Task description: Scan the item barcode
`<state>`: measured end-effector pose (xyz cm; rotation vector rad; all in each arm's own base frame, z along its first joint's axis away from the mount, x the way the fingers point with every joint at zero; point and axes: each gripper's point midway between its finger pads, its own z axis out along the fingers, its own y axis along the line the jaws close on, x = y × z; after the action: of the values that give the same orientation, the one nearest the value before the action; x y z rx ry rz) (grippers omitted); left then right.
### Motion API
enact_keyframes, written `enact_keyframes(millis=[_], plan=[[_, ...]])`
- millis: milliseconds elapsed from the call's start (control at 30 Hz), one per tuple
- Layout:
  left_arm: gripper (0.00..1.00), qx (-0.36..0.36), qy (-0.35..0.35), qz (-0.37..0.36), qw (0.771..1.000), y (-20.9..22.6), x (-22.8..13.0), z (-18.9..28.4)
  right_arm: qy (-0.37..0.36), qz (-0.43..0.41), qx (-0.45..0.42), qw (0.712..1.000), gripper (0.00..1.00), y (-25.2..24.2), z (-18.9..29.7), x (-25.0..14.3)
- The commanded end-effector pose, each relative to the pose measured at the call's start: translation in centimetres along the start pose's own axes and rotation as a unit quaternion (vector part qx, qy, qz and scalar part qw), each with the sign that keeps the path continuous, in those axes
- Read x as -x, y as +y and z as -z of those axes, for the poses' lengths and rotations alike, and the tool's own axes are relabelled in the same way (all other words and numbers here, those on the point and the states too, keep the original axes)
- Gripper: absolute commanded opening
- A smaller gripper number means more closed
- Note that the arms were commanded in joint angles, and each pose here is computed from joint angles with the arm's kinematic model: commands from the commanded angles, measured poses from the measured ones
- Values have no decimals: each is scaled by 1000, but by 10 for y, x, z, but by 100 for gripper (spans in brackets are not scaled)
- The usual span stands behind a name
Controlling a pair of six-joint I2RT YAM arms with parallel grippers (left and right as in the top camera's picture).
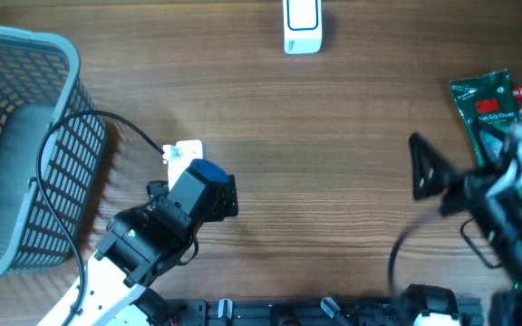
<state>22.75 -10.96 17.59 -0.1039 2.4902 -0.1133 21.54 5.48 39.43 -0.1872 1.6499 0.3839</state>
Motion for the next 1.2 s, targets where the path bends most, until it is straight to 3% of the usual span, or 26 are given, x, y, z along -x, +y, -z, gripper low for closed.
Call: enact_keyframes(millis=[0,200,433,567,833,1167], plan=[[100,0,-9,-6,1000,0,4,3,-83,69,36,994,99,21,20,-9],[100,0,-9,-6,1000,0,4,3,-201,105,40,973,100,19,29,-46],[100,0,-9,-6,1000,0,4,3,-244,-57,-43,967,100,-43,0,-96],[100,0,-9,-6,1000,0,4,3,-231,-134,-92,959,100,-71,-10,-130],[100,0,-9,-6,1000,0,4,3,-84,-170,-148,971,100,-89,-27,-208],[100,0,-9,-6,1000,0,4,3,-85,-159,-148,972,100,-89,-27,-207]])
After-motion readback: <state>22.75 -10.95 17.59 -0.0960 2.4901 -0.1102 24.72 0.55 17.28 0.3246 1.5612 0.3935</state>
